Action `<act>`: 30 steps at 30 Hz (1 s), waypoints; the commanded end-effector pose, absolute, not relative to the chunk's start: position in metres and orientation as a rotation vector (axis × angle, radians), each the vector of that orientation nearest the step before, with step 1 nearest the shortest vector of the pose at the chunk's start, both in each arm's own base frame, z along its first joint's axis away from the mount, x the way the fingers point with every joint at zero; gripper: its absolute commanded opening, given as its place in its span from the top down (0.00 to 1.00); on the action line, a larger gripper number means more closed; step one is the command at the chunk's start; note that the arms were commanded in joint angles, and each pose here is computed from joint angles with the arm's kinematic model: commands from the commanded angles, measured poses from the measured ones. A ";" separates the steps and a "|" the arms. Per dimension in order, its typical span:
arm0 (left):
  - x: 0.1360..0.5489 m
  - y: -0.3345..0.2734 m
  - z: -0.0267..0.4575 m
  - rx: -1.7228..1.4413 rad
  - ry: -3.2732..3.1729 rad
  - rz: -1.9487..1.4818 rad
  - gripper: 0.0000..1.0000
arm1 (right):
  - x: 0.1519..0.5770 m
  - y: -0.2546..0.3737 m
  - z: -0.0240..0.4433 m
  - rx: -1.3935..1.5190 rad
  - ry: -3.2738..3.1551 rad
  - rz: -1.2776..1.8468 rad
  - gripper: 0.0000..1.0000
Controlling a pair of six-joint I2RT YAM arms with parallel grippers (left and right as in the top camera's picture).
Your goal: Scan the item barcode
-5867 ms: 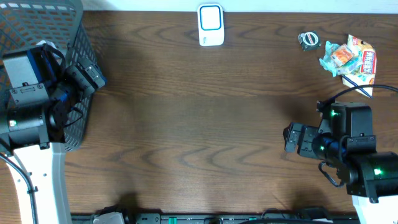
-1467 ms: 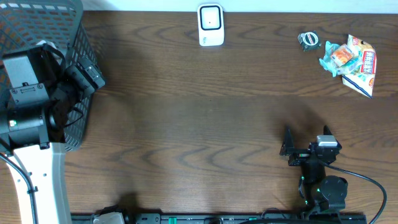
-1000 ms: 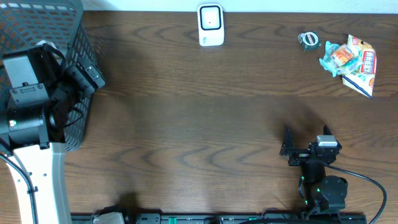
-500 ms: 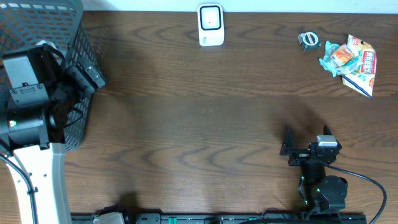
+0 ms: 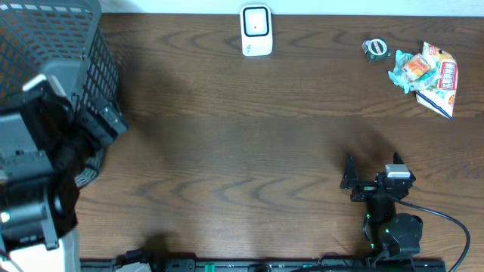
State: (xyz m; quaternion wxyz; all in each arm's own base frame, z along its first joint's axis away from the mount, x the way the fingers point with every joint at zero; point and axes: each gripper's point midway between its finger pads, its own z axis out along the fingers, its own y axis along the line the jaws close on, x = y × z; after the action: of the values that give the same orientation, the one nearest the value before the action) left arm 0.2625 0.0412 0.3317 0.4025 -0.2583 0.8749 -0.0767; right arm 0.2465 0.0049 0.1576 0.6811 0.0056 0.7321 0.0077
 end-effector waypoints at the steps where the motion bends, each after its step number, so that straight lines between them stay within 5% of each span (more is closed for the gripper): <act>1: 0.243 0.039 0.320 -0.641 2.242 -0.172 0.02 | 0.246 0.003 0.157 0.029 1.642 0.023 0.01; 17: 0.240 -0.023 0.264 -0.070 1.937 -0.248 0.02 | 0.246 0.003 0.157 0.029 1.642 0.023 0.01; 30: 0.217 -0.019 0.240 -0.065 1.878 -0.213 0.02 | 0.246 0.003 0.157 0.029 1.642 0.023 0.01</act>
State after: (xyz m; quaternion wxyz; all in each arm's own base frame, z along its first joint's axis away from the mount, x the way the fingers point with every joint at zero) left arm 0.2172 -0.0184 0.2468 0.5805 -0.0422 0.8070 -0.1002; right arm 0.2465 0.0050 0.1576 0.6811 0.0054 0.7321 0.0078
